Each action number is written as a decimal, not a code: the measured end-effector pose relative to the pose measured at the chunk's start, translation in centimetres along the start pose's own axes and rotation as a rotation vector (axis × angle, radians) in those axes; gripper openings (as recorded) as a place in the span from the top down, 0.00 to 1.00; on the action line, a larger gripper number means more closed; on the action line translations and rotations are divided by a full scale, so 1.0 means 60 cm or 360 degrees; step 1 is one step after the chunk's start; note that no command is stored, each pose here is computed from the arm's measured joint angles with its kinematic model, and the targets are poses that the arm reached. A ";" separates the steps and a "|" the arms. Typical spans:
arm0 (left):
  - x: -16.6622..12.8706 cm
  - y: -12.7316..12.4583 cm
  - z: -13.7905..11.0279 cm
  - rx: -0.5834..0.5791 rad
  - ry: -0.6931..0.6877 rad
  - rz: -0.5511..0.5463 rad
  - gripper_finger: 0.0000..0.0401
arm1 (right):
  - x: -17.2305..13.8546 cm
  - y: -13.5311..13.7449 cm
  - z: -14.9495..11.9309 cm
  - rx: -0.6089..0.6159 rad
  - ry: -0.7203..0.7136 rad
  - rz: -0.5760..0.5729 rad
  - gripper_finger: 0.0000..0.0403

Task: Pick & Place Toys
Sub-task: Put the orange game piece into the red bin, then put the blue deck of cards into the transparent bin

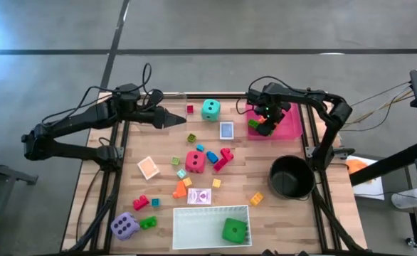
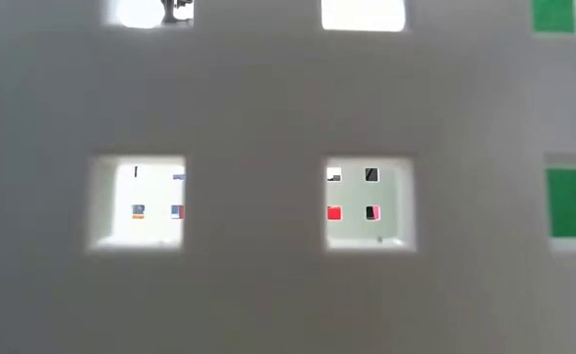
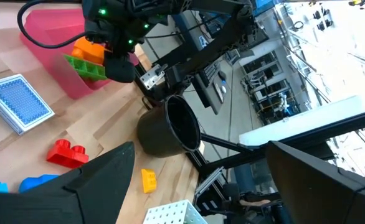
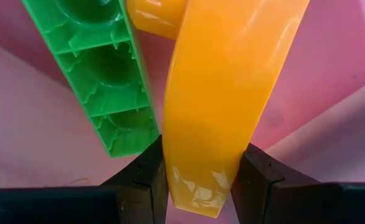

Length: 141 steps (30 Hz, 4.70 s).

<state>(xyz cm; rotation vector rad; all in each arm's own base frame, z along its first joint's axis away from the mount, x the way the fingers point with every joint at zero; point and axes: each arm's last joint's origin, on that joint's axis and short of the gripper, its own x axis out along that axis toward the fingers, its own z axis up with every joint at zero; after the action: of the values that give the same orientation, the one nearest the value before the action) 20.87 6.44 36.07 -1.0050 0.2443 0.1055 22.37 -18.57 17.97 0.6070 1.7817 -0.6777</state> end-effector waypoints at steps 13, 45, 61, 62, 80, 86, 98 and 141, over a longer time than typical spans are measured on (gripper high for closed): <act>0.000 0.000 0.000 0.0000 -0.0001 0.0000 0.09 | 0.000 0.000 0.001 -0.0003 -0.0007 0.0000 0.42; -0.004 0.029 -0.021 0.0048 0.0174 0.0302 0.09 | -0.129 0.057 -0.086 0.0111 -0.0687 0.0416 0.33; -0.014 0.040 -0.033 -0.0027 0.0234 0.0467 0.09 | -0.174 0.171 -0.069 0.0506 -0.1073 0.1034 0.32; -0.017 0.043 -0.037 -0.0022 0.0268 0.0502 0.09 | -0.172 0.178 -0.066 0.0513 -0.1074 0.1050 0.32; -0.053 0.080 -0.076 0.0024 0.0608 0.1045 0.09 | -0.216 0.251 0.022 0.0772 -0.0938 0.0860 0.32; -0.068 0.075 -0.079 0.0125 0.0635 0.0999 0.10 | -0.201 0.264 0.081 0.0795 -0.0739 0.0558 0.32; -0.114 0.054 -0.085 0.0226 0.0521 0.0872 0.10 | -0.205 0.292 0.116 0.0702 -0.0796 0.0443 0.32; -0.114 0.055 -0.086 0.0254 0.0542 0.0876 0.09 | -0.079 0.292 0.117 0.1185 -0.0530 0.0376 0.10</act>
<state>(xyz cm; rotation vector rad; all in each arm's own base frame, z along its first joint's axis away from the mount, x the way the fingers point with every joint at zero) 12.77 4.00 32.42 -0.7708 0.8272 0.4096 40.48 -11.46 18.08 1.1053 1.0955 -1.2051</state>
